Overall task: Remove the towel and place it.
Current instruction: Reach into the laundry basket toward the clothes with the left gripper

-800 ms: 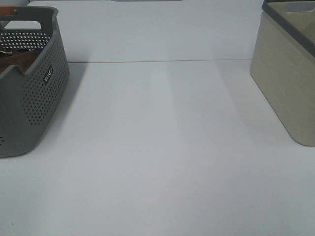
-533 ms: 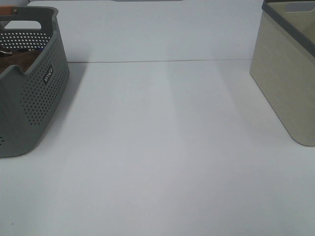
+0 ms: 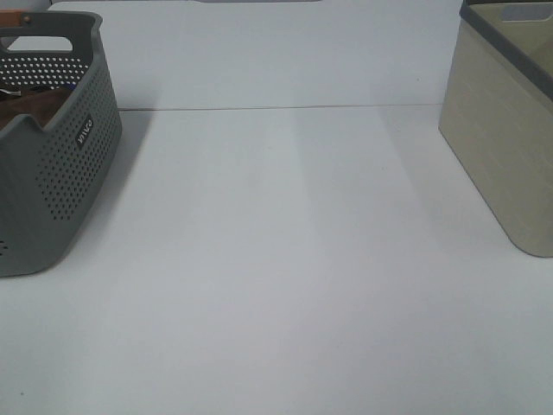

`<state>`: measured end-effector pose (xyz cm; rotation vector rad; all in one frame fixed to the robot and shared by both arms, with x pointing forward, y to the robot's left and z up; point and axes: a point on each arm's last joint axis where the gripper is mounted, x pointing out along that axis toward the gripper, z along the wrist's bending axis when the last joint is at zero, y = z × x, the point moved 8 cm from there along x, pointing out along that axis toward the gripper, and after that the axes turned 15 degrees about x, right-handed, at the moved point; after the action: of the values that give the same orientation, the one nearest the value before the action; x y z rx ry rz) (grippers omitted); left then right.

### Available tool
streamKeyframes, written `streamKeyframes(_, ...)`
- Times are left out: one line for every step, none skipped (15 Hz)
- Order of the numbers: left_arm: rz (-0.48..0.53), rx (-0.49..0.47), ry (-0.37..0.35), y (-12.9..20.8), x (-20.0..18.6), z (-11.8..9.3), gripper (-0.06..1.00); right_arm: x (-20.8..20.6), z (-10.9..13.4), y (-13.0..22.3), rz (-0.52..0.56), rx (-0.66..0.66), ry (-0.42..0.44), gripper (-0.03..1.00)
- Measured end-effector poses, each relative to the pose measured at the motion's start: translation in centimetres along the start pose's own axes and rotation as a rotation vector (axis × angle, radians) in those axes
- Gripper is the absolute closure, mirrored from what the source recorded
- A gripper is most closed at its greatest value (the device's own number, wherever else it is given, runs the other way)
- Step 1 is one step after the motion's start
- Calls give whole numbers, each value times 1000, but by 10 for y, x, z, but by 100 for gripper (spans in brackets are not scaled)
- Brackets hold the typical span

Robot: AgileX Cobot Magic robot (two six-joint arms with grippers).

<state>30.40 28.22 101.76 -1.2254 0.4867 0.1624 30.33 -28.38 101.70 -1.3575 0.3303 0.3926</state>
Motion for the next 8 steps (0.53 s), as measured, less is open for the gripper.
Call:
streamKeyframes(0,0,0,0,0,0,23,0,0,0,0,0,0,22)
streamKeyframes(0,0,0,0,0,0,23,0,0,0,0,0,0,22)
streamKeyframes(0,0,0,0,0,0,23,0,0,0,0,0,0,22)
streamKeyframes(0,0,0,0,0,0,23,0,0,0,0,0,0,22)
streamKeyframes(0,0,0,0,0,0,23,0,0,0,0,0,0,22)
streamKeyframes(0,0,0,0,0,0,23,0,0,0,0,0,0,22)
streamKeyframes(0,0,0,0,0,0,23,0,0,0,0,0,0,22)
streamKeyframes(0,0,0,0,0,0,23,0,0,0,0,0,0,22)
